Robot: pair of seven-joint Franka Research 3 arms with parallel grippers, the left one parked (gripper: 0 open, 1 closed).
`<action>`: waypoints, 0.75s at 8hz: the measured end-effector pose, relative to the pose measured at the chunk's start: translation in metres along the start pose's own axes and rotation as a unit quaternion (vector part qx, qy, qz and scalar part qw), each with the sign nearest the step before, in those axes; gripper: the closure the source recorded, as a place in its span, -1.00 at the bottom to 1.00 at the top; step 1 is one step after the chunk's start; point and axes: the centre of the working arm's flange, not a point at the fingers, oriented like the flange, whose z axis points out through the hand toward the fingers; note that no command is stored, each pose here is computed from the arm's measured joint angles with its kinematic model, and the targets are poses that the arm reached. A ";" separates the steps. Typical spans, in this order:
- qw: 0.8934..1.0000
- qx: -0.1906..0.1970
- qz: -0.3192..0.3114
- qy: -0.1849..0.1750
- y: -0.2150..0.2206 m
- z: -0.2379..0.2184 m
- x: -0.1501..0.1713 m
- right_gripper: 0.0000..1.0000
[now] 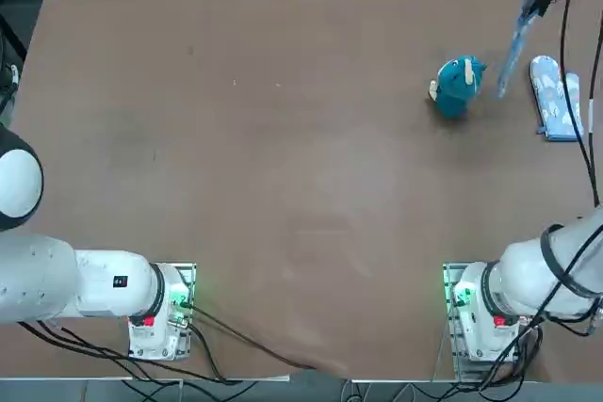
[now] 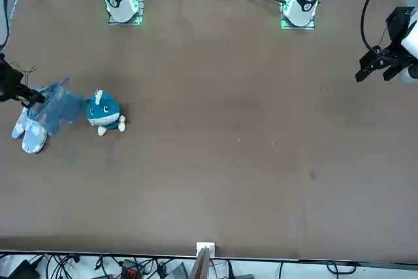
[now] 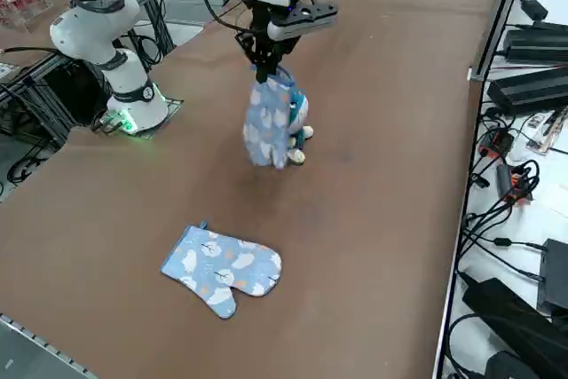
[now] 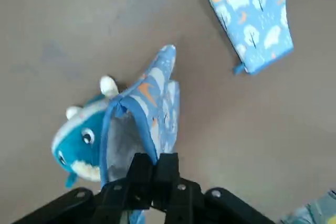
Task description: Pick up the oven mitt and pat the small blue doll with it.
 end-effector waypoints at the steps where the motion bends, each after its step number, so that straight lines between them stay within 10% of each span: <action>1: 1.000 -0.014 -0.006 -0.013 -0.005 0.003 -0.006 0.95; 6: 1.000 0.001 -0.015 -0.021 -0.037 0.018 -0.009 0.95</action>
